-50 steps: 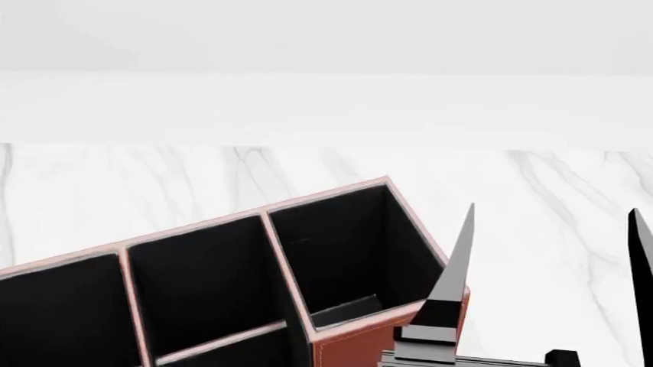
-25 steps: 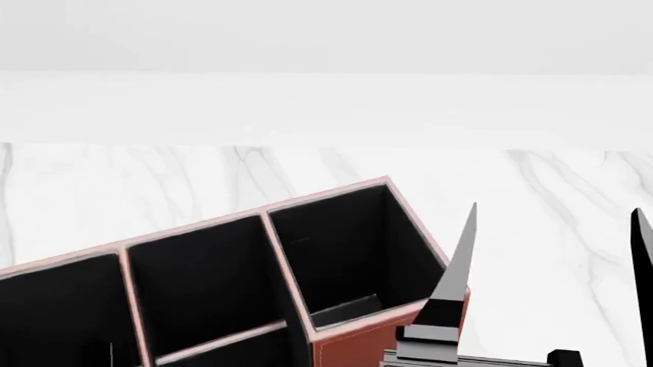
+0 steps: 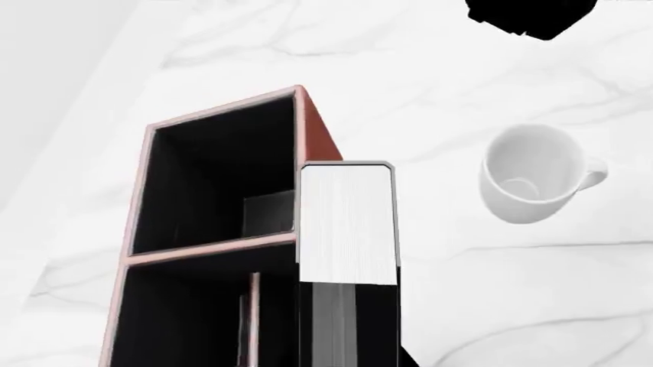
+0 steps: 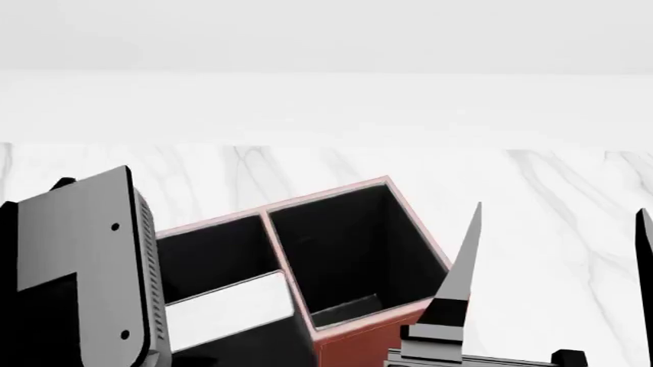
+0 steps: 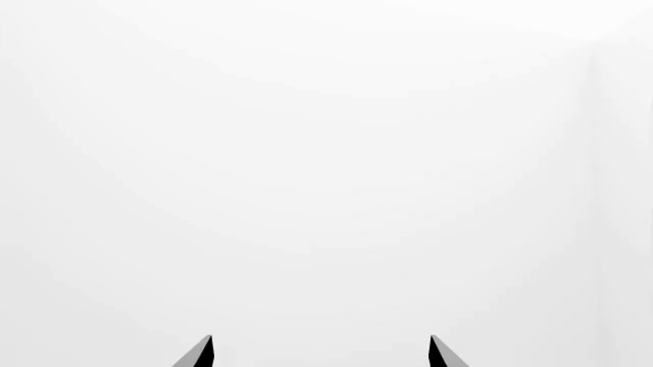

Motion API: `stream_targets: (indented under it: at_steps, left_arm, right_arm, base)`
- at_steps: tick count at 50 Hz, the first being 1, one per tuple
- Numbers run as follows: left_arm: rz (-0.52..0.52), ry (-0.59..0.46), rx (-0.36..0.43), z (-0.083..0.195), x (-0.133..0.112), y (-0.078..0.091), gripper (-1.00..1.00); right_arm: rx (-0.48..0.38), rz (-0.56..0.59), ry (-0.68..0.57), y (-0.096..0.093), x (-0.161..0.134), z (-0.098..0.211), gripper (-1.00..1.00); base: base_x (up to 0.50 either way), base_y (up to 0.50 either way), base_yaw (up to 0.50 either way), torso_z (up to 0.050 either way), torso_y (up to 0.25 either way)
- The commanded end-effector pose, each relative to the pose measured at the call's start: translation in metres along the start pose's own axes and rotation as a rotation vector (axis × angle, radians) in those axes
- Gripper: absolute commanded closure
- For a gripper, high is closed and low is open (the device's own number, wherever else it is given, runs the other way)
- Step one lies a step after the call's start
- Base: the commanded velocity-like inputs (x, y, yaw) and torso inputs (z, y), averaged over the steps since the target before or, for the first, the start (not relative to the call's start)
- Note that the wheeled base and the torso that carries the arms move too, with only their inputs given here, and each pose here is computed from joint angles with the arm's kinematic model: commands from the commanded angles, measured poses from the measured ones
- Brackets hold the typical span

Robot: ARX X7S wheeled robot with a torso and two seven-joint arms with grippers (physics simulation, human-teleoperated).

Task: Pick up the book and place it in the front compartment of the caddy.

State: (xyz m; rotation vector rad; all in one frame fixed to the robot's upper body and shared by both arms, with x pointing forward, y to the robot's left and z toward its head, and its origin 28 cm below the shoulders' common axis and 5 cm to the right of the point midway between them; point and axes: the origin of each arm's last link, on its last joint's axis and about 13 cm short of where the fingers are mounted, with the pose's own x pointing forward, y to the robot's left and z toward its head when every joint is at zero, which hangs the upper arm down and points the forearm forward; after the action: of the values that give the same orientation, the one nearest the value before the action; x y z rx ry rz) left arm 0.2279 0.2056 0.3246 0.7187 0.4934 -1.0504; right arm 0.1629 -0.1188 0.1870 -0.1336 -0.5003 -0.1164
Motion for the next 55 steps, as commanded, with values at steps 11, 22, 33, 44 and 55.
stream_targets:
  at_steps: [11,22,33,44,55]
  left_arm:
    - [0.066,0.051,0.004,0.039,-0.034,0.046,1.0]
    - [0.104,0.115,-0.002,0.049,-0.034,0.059,1.0]
    - [0.137,0.149,-0.016,0.05,-0.027,0.069,1.0]
    - [0.169,0.146,-0.057,0.031,-0.008,0.08,1.0]
    - [0.179,0.135,-0.086,0.015,0.01,0.086,1.0]
  right_arm:
    - [0.002,-0.008,0.002,-0.002,0.0,0.0,-1.0]
    - [0.002,-0.011,0.001,-0.003,0.0,0.0,-1.0]
    - [0.001,-0.016,-0.004,-0.004,0.0,0.002,-1.0]
    - [0.0,-0.02,-0.007,-0.005,0.0,0.003,-1.0]
    - [-0.003,-0.02,-0.007,-0.005,0.001,0.003,-1.0]
  base:
    - [0.0,0.0,0.0,0.0,0.001]
    - [0.0,0.0,0.0,0.0,0.001]
    - [0.0,0.0,0.0,0.001,0.001]
    - [0.0,0.0,0.0,0.0,0.001]
    - [0.0,0.0,0.0,0.0,0.001]
